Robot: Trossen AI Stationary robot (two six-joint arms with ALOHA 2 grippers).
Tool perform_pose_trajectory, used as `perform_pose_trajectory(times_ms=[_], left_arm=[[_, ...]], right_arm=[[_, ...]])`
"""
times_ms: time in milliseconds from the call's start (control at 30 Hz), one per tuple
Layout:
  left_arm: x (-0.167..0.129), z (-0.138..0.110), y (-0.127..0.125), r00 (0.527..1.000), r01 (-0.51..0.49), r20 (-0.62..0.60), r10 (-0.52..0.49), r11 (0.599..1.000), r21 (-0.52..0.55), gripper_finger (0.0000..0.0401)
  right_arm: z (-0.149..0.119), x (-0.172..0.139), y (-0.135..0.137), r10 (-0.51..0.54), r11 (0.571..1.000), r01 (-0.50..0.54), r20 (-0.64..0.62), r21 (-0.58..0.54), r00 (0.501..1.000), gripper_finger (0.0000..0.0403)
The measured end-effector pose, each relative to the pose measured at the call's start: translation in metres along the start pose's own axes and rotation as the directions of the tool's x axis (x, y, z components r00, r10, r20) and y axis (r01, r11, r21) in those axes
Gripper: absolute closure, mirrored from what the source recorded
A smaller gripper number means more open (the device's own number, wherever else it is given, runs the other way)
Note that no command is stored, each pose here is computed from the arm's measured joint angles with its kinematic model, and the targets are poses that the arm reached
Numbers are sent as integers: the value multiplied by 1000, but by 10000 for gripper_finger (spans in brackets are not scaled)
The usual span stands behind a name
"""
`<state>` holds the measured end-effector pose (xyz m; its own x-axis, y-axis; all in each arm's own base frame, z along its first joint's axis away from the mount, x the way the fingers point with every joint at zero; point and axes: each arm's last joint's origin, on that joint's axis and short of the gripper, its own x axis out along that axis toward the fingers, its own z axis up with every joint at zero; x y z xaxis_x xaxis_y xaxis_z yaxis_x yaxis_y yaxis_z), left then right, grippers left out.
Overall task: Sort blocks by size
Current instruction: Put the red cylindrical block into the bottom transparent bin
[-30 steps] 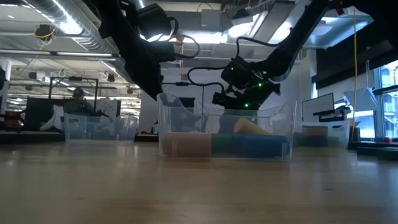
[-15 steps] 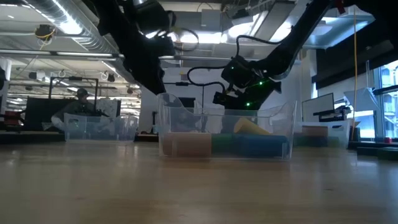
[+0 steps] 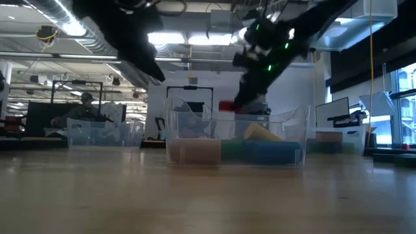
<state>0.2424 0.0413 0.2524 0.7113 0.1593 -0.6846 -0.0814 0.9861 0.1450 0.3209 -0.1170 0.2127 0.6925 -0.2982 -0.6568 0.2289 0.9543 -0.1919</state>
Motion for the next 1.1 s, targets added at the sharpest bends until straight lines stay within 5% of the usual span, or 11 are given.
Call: perform_pose_trajectory(times_ms=[600,1100], left_arm=[[-4,-25,-56,923,135,370,-106,990,-52,246],[-4,-36,-83,900,215,396,-179,975,-47,246]], right_arm=[[27,-88,129,306,952,-303,136,-43,942,270],[-7,-44,203,321,945,-322,-24,-62,947,265]])
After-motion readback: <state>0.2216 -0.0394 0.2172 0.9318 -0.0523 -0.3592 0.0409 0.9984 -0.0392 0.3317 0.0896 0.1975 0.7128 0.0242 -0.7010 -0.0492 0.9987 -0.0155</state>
